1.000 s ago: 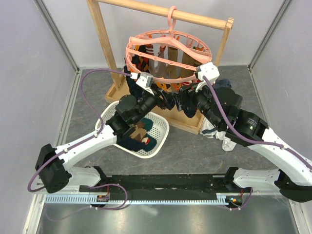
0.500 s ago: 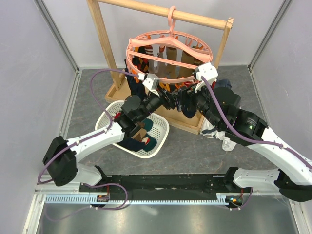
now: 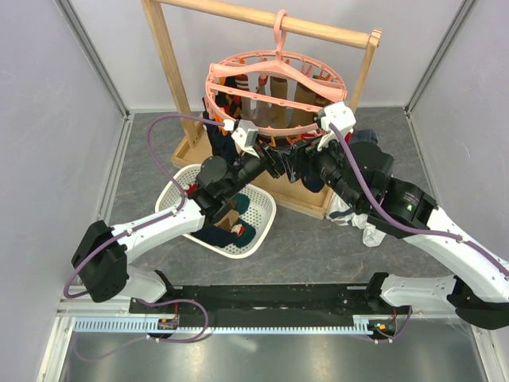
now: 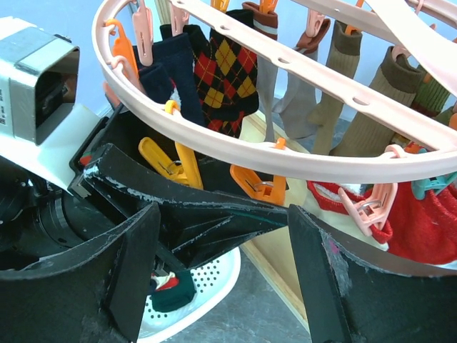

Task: Clip the socks to the hanger
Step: Open the clamp at the hanger.

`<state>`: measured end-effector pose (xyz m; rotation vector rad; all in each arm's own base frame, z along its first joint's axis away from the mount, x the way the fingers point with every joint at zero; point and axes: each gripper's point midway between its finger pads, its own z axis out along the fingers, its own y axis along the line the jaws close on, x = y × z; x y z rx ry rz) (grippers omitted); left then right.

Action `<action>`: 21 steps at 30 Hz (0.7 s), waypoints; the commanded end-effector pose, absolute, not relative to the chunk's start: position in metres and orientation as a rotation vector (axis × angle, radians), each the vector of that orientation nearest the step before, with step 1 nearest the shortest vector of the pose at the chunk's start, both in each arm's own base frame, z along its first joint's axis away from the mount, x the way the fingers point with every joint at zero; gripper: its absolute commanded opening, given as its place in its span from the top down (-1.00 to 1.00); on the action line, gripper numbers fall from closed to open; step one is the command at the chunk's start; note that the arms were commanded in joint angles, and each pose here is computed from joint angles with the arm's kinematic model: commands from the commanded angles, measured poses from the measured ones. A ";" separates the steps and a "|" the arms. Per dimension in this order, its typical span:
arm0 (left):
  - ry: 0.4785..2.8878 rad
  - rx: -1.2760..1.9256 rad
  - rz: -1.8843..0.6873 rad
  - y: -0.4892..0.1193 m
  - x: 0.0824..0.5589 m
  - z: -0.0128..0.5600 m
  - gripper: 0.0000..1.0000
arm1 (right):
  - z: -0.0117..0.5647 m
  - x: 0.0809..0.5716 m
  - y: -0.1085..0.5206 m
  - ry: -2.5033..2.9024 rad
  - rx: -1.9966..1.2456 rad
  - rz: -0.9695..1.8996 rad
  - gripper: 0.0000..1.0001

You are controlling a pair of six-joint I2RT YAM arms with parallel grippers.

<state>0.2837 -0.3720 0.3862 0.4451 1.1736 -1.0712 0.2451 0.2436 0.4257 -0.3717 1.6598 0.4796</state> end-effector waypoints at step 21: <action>1.121 0.453 -1.069 -0.361 0.265 0.400 0.96 | 0.436 0.279 0.229 1.697 -0.097 0.341 -0.16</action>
